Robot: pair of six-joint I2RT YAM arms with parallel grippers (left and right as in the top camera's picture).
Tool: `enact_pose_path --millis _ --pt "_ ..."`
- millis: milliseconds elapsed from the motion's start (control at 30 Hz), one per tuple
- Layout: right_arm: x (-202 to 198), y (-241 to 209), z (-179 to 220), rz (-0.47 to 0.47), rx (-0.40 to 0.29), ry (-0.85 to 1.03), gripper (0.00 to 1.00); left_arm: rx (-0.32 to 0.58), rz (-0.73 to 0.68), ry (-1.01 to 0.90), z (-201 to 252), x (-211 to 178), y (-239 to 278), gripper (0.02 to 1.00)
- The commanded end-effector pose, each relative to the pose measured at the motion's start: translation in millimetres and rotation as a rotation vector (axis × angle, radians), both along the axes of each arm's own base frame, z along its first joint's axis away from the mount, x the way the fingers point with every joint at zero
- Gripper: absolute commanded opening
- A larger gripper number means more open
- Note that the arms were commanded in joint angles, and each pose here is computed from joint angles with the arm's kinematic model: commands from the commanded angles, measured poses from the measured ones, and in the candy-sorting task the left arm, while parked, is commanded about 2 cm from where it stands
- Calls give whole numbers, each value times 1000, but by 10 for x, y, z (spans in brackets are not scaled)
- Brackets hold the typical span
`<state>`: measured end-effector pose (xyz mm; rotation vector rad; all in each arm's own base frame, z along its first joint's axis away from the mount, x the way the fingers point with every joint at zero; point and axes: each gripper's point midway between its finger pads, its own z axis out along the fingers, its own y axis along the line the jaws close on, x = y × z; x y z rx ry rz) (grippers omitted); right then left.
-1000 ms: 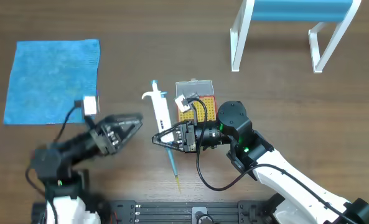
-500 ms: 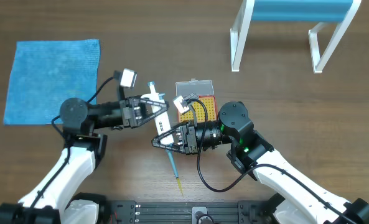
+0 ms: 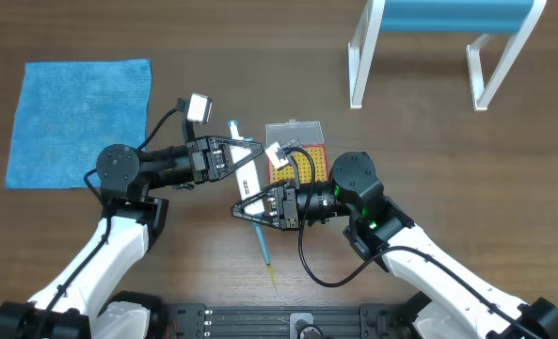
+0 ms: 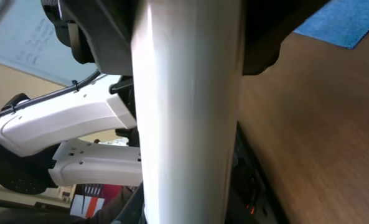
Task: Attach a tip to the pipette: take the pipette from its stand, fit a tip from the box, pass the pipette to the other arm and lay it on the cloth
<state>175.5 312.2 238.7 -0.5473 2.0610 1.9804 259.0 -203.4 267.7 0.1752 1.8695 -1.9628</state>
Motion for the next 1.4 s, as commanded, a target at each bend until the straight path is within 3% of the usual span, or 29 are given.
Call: enact_pose_path --millis 33,67,100,133,300,467,700,800,867,1033,1100,1200,1400 --pt "-53 6 175 23 35 -18 80 12 43 -88 9 80 23 29" --pt "-37 6 175 14 34 -20 384 12 44 -88 10 82 23 29" --pt "-26 0 174 11 34 -22 617 11 48 -87 10 89 25 27" --pt "5 -19 173 1 34 -22 687 10 60 -81 7 110 30 29" --pt "410 -288 173 -131 34 -102 709 50 117 -37 -169 237 111 29" --pt "933 -805 127 -321 1 -212 849 88 204 37 -353 409 376 29" --pt "1425 -1546 -17 -568 -87 -271 866 92 257 -65 187 629 1014 27" --pt "1589 -1800 -121 -678 -154 -300 866 105 319 -144 546 745 1257 29" --pt "1715 -1985 -256 -773 -238 -314 866 116 362 -212 807 810 1367 29" --pt "1926 -2299 -442 -960 -389 -322 869 152 489 -279 931 1002 1508 27" --pt "1957 -2344 -406 -991 -397 -338 869 205 592 -236 735 1162 1637 29" --pt "1939 -2357 -326 -1005 -391 -357 877 371 786 -31 126 1347 1946 27" --pt "1887 -2365 -168 -1021 -376 -398 879 699 970 257 -714 1182 2403 27"
